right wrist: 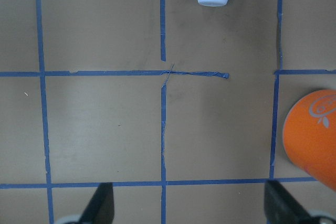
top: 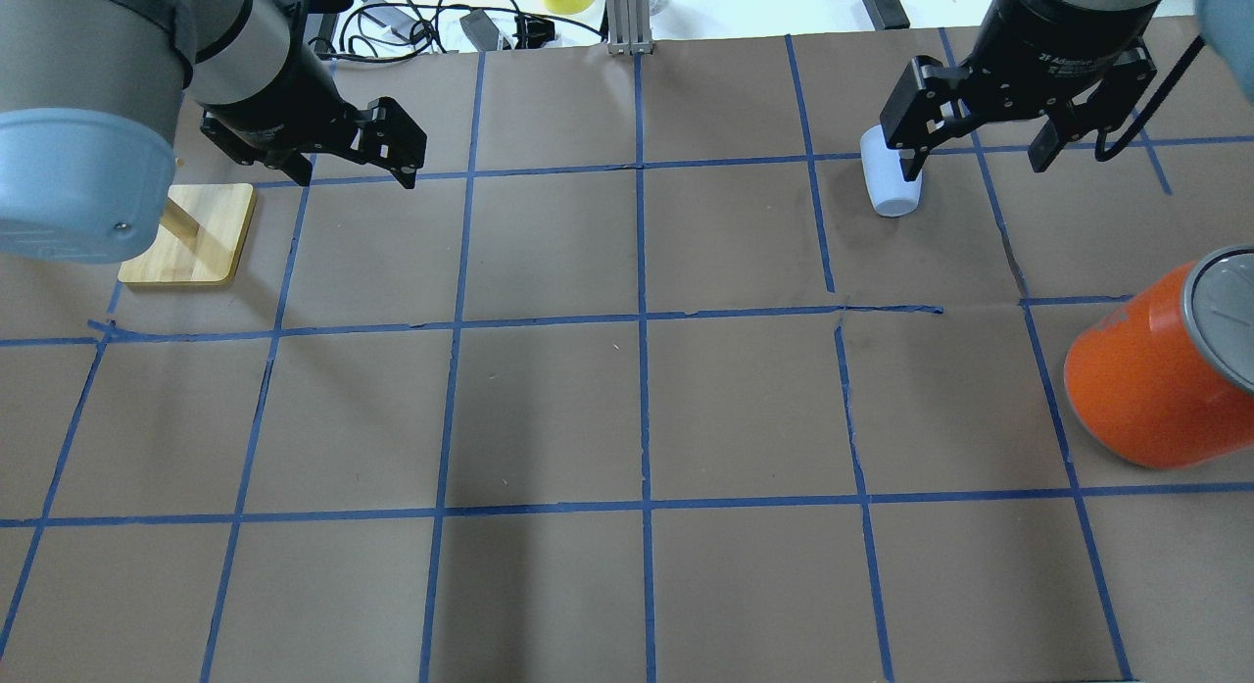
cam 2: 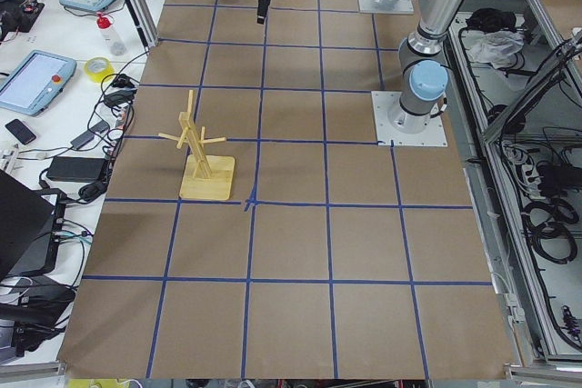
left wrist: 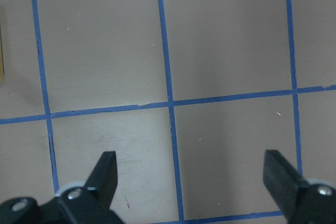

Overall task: Flip cup
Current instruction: 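Move the right gripper down toward the light-blue cup lying on its side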

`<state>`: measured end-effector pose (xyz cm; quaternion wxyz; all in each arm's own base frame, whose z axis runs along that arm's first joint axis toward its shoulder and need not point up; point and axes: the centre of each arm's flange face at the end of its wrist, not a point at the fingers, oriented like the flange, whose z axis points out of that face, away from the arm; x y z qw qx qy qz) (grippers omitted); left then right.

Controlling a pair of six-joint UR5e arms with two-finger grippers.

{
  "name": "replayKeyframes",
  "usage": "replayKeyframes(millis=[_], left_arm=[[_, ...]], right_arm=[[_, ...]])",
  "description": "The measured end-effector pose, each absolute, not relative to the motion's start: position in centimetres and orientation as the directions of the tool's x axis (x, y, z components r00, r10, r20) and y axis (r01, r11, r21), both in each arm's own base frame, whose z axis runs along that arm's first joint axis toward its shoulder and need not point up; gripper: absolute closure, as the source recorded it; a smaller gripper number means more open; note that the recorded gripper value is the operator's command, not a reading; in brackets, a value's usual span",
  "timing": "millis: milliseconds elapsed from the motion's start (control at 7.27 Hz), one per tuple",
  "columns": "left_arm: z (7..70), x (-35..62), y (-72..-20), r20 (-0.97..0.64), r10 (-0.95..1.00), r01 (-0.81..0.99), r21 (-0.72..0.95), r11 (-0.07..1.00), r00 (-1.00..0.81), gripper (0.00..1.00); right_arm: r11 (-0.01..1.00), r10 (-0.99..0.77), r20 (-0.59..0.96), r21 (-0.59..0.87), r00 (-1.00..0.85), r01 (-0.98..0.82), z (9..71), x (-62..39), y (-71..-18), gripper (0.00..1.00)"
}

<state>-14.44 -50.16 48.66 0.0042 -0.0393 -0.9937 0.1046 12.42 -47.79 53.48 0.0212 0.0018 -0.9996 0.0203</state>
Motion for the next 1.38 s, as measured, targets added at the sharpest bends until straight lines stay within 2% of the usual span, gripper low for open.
replayKeyframes(millis=[550, 825, 1100, 1375], left_arm=[[48.7, -14.3, -50.2, 0.002, 0.076, 0.074, -0.209, 0.975, -0.997, 0.0], [48.6, -14.3, -50.2, 0.003, 0.077, 0.075, -0.208, 0.975, -0.997, 0.0], [48.6, -14.2, -50.2, 0.002, 0.077, 0.075, -0.208, 0.975, -0.997, 0.0], [48.6, -14.2, -50.2, 0.002, 0.076, 0.074, -0.207, 0.976, -0.997, 0.0]], right_arm=[[1.0, 0.01, 0.042, -0.021, -0.999, 0.009, 52.1, 11.1, -49.1, 0.0], [0.999, 0.049, 0.039, 0.016, -0.998, 0.05, 48.2, 8.9, -52.9, 0.0], [0.989, 0.132, 0.041, -0.071, -0.99, 0.129, 43.9, 4.8, -59.2, 0.0], [0.981, 0.17, 0.033, -0.104, -0.985, 0.165, 36.9, 1.7, -64.5, 0.0]])
